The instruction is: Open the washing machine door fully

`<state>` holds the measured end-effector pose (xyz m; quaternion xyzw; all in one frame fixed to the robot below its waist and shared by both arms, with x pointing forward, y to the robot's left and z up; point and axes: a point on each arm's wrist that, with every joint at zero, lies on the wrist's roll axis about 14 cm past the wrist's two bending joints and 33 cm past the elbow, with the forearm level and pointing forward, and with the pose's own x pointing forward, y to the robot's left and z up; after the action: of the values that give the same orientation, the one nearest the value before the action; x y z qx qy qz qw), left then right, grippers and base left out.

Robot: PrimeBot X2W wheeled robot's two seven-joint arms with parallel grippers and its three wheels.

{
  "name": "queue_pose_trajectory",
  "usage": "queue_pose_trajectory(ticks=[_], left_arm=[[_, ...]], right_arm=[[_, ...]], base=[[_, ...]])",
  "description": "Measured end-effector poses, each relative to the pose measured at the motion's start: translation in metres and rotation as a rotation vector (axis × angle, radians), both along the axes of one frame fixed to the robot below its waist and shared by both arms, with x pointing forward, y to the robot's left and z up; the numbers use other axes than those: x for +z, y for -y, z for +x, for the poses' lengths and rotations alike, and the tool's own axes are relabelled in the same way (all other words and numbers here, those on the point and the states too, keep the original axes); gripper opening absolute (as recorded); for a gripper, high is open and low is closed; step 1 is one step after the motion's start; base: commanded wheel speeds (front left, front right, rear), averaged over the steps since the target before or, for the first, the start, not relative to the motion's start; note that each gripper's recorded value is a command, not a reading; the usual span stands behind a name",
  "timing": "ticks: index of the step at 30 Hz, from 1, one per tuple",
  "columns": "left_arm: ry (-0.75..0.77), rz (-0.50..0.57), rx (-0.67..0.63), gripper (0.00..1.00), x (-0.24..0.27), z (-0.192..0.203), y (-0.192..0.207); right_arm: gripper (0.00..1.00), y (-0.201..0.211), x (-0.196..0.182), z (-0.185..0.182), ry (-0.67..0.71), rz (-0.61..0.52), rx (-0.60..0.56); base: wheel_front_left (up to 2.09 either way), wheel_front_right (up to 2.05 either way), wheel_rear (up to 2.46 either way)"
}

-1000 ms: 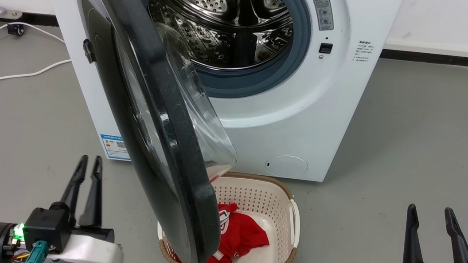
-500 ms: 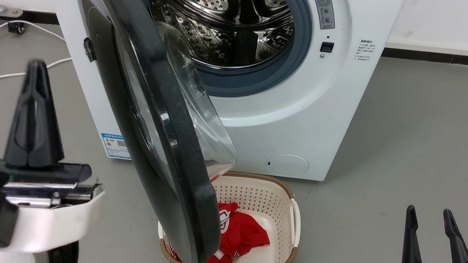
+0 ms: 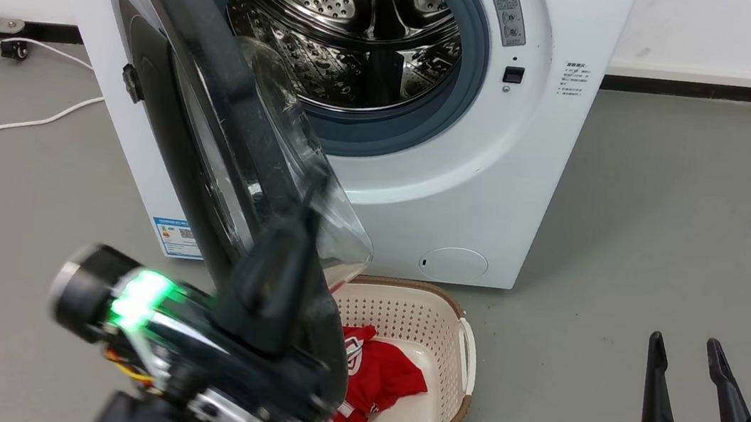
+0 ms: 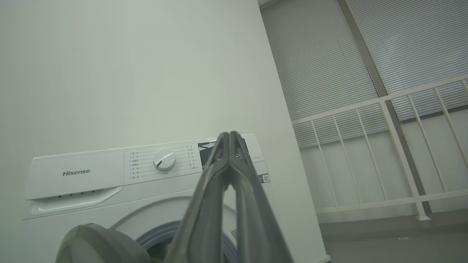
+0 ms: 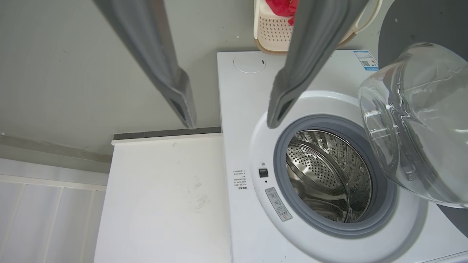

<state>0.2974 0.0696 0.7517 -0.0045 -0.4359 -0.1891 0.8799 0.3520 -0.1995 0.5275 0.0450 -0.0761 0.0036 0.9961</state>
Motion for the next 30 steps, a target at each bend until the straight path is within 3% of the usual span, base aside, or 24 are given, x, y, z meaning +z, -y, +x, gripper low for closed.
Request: queue_pose_trajectory(ticks=[7, 14, 18, 30], left_arm=[[-0.398, 0.062, -0.177, 0.0, -0.111, 0.012, 0.044], [-0.7, 0.118, -0.219, 0.0, -0.2, 0.009, 0.055], [-0.78, 0.123, -0.21, 0.0, -0.224, 0.013, 0.053], [-0.792, 0.088, -0.123, 0.0, -0.229, 0.038, 0.042]], right_arm=[[1.0, -0.006, -0.005, 0.001, -0.02, 0.009, 0.017], [1.0, -0.008, -0.012, 0.002, -0.044, 0.021, 0.025], [1.0, -0.011, -0.017, 0.004, -0.06, 0.026, 0.031], [1.0, -0.011, -0.022, 0.008, -0.076, 0.049, 0.031]], base=[[0.0, 0.0, 0.0], [0.0, 0.0, 0.0], [0.0, 0.0, 0.0], [0.0, 0.0, 0.0]])
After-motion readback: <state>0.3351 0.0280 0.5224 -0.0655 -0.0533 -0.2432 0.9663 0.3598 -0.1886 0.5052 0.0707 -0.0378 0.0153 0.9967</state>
